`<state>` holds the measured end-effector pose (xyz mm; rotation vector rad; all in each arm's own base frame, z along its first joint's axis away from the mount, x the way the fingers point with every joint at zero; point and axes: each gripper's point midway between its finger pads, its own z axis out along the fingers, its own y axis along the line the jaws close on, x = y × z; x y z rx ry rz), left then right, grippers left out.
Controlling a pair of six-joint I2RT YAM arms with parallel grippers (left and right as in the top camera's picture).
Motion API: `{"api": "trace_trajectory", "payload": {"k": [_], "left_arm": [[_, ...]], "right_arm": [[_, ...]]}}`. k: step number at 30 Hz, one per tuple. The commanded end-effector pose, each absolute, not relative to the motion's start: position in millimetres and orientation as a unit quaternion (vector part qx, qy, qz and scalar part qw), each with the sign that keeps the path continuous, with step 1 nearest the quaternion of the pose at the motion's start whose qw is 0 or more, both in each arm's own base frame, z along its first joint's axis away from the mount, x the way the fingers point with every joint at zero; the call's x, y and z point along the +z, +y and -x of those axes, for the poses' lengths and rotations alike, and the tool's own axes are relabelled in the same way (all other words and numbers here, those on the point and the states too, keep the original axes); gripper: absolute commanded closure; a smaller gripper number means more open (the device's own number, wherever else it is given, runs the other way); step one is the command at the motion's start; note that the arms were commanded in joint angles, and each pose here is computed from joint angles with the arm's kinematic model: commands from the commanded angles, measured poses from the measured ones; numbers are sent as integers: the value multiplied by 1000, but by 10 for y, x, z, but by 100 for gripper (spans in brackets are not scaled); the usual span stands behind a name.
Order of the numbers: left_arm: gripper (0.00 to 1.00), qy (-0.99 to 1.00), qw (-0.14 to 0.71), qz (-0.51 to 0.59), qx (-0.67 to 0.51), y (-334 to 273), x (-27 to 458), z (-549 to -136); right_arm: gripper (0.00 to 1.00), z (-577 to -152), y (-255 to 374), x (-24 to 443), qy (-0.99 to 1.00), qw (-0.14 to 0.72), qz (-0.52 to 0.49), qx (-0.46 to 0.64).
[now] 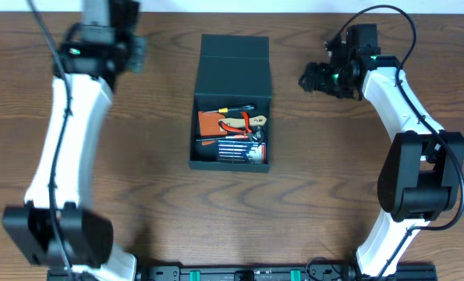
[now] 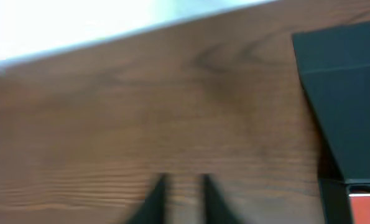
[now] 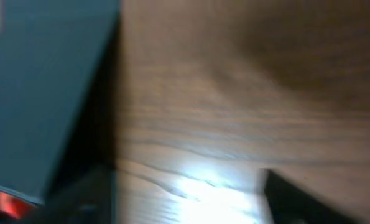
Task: Pack container
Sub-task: 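Release the screwdriver and raise the left gripper out of the box, then move both grippers to the box lid and push it upward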
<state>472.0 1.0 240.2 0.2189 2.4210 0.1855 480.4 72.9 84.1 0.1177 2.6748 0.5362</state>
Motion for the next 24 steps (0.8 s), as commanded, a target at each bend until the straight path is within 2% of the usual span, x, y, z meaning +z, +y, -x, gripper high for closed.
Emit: {"api": "trace_trajectory", "payload": {"k": [1,2,6,8,13,24], "left_arm": [[94,940,315,-77,-109,-189,1998,-4800],[94,934,316,-80,-147,-231,1966,-4831],[94,894,317,-100,-299,-465,1835,-4965],[94,888,303,-83,-336,-516,1685,-5031],[94,891,257,-38,-373,-559,1233,-5120],[94,885,187,3,-426,-812,573,-5150]], "right_arm": [[87,-4843,960,891,946,203,-44,247],[99,-4877,975,904,944,209,-49,250],[99,-5058,1080,917,929,233,-58,281],[99,-5128,1152,892,921,241,-46,303],[99,-5232,1267,673,909,237,-39,340],[99,-5262,1358,107,907,201,-60,365]]}}
